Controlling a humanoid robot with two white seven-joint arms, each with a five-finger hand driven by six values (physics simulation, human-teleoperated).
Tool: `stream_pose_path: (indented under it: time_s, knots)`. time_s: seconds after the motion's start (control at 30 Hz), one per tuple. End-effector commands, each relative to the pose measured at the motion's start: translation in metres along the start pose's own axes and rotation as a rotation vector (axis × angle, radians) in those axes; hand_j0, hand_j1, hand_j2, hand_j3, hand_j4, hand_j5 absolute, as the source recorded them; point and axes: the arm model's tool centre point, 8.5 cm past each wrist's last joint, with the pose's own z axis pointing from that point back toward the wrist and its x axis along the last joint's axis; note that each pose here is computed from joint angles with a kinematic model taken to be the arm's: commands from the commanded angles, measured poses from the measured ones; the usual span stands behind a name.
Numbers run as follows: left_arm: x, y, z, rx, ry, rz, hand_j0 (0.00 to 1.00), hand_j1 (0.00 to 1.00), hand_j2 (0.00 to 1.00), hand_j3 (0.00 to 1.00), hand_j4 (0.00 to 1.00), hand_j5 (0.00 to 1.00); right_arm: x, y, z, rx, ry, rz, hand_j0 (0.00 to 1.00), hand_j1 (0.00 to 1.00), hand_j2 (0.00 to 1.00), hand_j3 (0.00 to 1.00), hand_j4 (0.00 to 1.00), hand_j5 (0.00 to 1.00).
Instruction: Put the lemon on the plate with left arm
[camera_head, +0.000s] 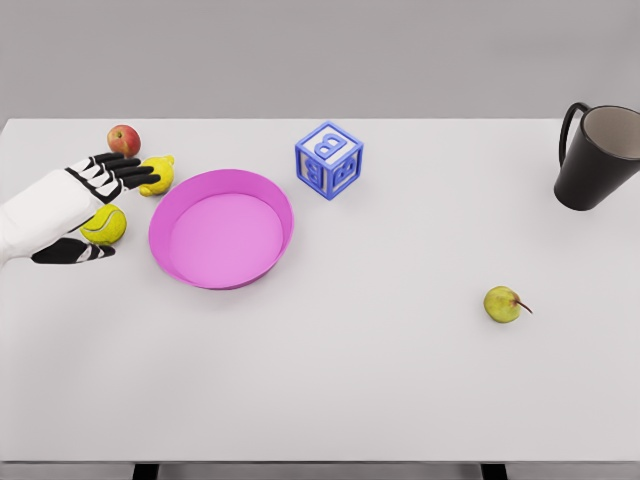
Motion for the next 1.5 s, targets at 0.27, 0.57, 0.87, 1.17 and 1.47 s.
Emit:
stream_pose_path:
  time_s: [0.27, 0.57, 0.87, 1.17, 1.47]
  knots:
    - [-0.021, 0.000, 0.006, -0.004, 0.058, 0.012, 1.00, 1.00, 1.00, 1.00, 1.00, 1.00, 0.001, 0.000, 0.000, 0.000, -0.001, 0.001, 1.00, 1.00, 1.00, 1.00, 1.00, 1.00]
    - [-0.086, -0.003, -0.040, -0.332, 0.126, 0.044, 1.00, 1.00, 1.00, 1.00, 1.00, 1.00, 0.001, 0.000, 0.000, 0.000, -0.002, 0.001, 1.00, 1.00, 1.00, 1.00, 1.00, 1.00]
    - [-0.103, 0.033, -0.080, -0.307, 0.126, 0.014, 1.00, 1.00, 1.00, 1.00, 1.00, 1.00, 0.001, 0.000, 0.000, 0.000, -0.001, 0.001, 1.00, 1.00, 1.00, 1.00, 1.00, 1.00]
    - [-0.115, 0.023, -0.124, -0.363, 0.190, -0.026, 1.00, 1.00, 1.00, 1.00, 1.00, 1.00, 0.000, 0.000, 0.000, 0.000, 0.001, 0.000, 1.00, 1.00, 1.00, 1.00, 1.00, 1.00]
    - [-0.107, 0.023, -0.148, -0.390, 0.185, -0.082, 1.00, 1.00, 1.00, 1.00, 1.00, 1.00, 0.001, 0.000, 0.000, 0.000, -0.002, 0.001, 1.00, 1.00, 1.00, 1.00, 1.00, 1.00]
